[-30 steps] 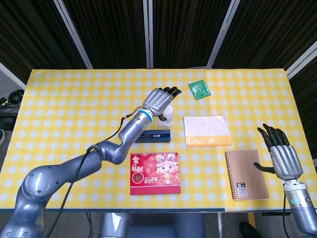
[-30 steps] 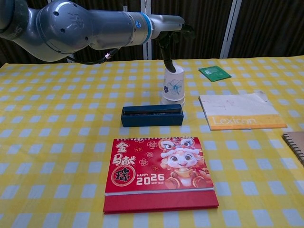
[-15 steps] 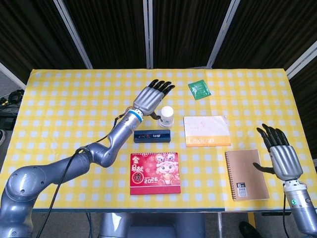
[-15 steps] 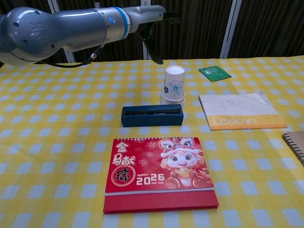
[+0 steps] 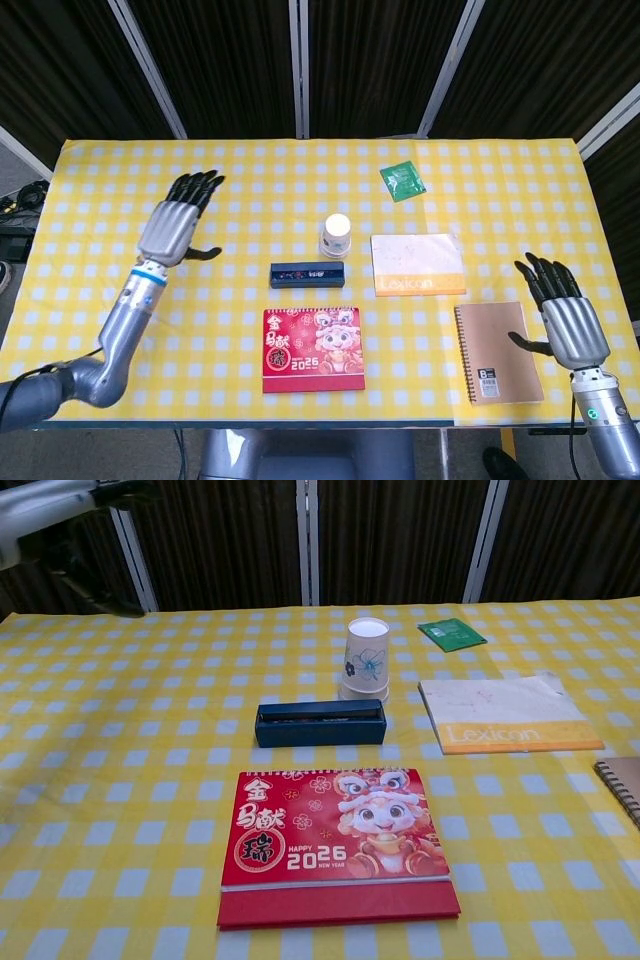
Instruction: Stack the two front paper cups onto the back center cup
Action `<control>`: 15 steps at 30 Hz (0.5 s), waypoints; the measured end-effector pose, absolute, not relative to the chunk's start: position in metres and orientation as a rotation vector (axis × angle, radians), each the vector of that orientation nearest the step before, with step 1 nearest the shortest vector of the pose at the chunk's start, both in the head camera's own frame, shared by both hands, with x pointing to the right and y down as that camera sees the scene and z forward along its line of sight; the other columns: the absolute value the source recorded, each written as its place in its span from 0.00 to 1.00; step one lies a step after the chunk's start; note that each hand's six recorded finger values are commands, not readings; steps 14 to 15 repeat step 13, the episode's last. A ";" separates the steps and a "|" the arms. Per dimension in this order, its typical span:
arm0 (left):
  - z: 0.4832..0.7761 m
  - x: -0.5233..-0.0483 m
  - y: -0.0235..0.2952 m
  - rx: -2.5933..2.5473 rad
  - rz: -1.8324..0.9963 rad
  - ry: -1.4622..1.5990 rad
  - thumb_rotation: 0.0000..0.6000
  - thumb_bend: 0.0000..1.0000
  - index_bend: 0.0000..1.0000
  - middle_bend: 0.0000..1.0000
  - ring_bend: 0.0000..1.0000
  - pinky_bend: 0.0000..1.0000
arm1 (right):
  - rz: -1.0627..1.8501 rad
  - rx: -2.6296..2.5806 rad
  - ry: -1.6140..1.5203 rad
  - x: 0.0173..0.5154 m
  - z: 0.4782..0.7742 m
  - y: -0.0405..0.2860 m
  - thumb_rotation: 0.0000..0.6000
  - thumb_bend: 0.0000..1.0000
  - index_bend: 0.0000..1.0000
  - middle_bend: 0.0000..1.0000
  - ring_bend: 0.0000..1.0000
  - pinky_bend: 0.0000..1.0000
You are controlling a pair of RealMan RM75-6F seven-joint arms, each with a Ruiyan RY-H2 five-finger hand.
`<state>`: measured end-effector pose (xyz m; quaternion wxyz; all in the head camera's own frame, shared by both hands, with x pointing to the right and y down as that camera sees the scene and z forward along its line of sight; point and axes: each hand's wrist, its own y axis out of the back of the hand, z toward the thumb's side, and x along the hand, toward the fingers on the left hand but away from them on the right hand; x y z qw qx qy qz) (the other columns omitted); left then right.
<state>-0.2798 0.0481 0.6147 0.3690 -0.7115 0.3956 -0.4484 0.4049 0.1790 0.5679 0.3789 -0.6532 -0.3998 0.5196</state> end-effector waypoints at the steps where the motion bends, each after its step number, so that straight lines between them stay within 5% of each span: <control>1: 0.611 -0.292 0.059 -1.812 -1.174 1.030 1.00 0.00 0.00 0.00 0.00 0.00 | 1.325 -1.668 -1.021 0.404 0.567 0.179 1.00 0.00 0.01 0.00 0.00 0.00; 9: 0.578 -0.382 0.147 -1.698 -1.398 1.137 1.00 0.00 0.00 0.00 0.00 0.00 | 1.295 -1.683 -1.016 0.397 0.563 0.185 1.00 0.00 0.00 0.00 0.00 0.00; 15: 0.567 -0.402 0.175 -1.678 -1.429 1.114 1.00 0.00 0.00 0.00 0.00 0.00 | 1.282 -1.672 -1.002 0.394 0.560 0.190 1.00 0.00 0.00 0.00 0.00 0.00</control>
